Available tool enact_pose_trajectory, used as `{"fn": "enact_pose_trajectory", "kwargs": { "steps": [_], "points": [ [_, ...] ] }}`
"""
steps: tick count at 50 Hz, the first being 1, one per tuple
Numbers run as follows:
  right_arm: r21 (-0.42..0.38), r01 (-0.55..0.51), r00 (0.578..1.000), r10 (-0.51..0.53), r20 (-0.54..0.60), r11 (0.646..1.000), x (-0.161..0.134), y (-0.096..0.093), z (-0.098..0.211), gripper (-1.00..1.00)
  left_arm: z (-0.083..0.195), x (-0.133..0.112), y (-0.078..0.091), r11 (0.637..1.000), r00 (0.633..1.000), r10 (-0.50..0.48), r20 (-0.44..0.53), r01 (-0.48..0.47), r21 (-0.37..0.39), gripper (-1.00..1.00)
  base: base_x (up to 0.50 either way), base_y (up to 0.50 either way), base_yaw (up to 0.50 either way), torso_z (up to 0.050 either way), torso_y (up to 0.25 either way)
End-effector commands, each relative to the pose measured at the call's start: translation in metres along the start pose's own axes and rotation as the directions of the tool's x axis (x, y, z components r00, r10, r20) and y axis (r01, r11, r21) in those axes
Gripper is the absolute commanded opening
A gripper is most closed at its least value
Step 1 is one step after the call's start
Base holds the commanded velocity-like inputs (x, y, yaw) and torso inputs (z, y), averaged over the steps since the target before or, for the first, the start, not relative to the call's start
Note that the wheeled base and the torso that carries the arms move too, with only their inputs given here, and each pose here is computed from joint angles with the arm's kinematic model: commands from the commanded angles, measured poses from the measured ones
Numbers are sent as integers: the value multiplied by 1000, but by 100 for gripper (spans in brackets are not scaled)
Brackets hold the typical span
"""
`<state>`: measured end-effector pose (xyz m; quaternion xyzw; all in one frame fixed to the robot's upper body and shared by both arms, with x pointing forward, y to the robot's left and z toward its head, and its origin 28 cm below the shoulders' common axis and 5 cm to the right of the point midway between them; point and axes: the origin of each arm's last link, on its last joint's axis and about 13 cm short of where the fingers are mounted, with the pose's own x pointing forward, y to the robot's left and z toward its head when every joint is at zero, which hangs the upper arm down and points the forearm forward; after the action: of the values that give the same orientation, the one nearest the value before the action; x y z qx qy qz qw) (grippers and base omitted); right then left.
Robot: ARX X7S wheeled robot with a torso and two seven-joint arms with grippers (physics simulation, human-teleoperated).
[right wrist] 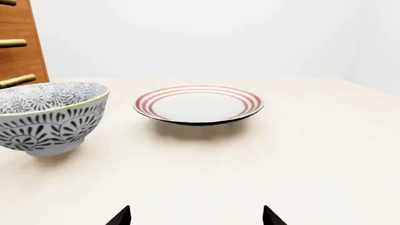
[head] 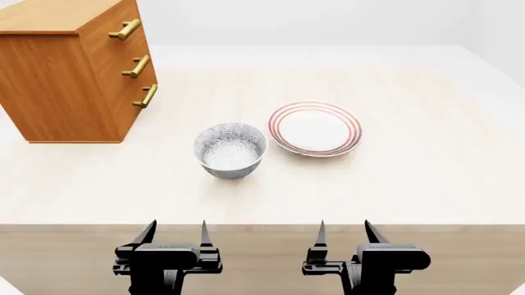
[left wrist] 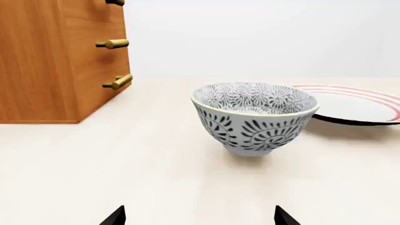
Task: Open the bottom drawer of the cabinet.
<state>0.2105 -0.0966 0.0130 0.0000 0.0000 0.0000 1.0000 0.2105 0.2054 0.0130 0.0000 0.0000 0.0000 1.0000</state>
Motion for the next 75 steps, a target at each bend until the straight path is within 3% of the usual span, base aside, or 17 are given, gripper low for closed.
{"fn": "enact_pose_trajectory", "kwargs": {
  "steps": [1,6,9,10,22,23,31,34,35,37,40,43,49,75],
  "points": [
    [3,15,1000,-15,-1,1000,0,0,0,100,1,0,0,1000,1000,-6,-4,6,-8,100,0,0,0,0,0],
    [36,24,1000,-24,-16,999,2,-3,1,100,0,1,1,1000,1000,-5,-9,4,-6,100,0,0,0,0,0],
    [-24,56,998,-56,4,998,2,-2,1,100,0,1,2,1000,1000,-6,-11,6,-3,100,0,0,0,0,0],
    [15,50,999,-50,6,999,1,-3,2,100,0,1,2,1000,1000,-6,-13,6,-4,100,0,16,0,0,0],
    [-8,43,999,-43,4,999,0,0,-1,100,-4,2,3,1000,1000,-1,-21,1,9,100,0,500,0,0,0],
    [19,39,999,-38,-9,999,1,0,-1,100,-4,2,3,1000,1000,-1,-22,1,9,100,0,0,0,0,0],
    [-11,40,999,-40,-26,999,1,0,2,100,-2,4,4,1000,999,-3,-40,3,3,100,0,0,0,0,0],
    [-65,43,999,-45,-26,997,7,-1,17,100,12,11,3,999,997,-29,-67,31,24,100,0,0,0,0,0],
    [-53,30,999,-31,-18,998,12,-4,39,100,32,17,4,999,997,-45,-57,46,12,100,0,0,0,0,0],
    [-19,17,1000,-17,23,1000,14,-7,69,100,57,24,5,998,999,-47,-16,47,29,100,0,0,0,0,0],
    [-69,66,993,-59,99,995,15,-11,119,100,101,36,7,999,998,-43,55,41,35,100,0,0,0,0,0],
    [-66,36,987,-26,157,997,10,-10,132,100,113,38,7,998,994,-51,94,47,46,100,139,0,0,0,0],
    [-56,60,991,-53,119,997,11,-12,118,100,100,39,6,996,996,-68,59,65,58,100,500,0,0,0,0],
    [-54,59,992,-53,116,997,16,-12,116,100,96,43,9,997,998,-47,47,44,56,100,500,0,0,0,0]
  ]
}}
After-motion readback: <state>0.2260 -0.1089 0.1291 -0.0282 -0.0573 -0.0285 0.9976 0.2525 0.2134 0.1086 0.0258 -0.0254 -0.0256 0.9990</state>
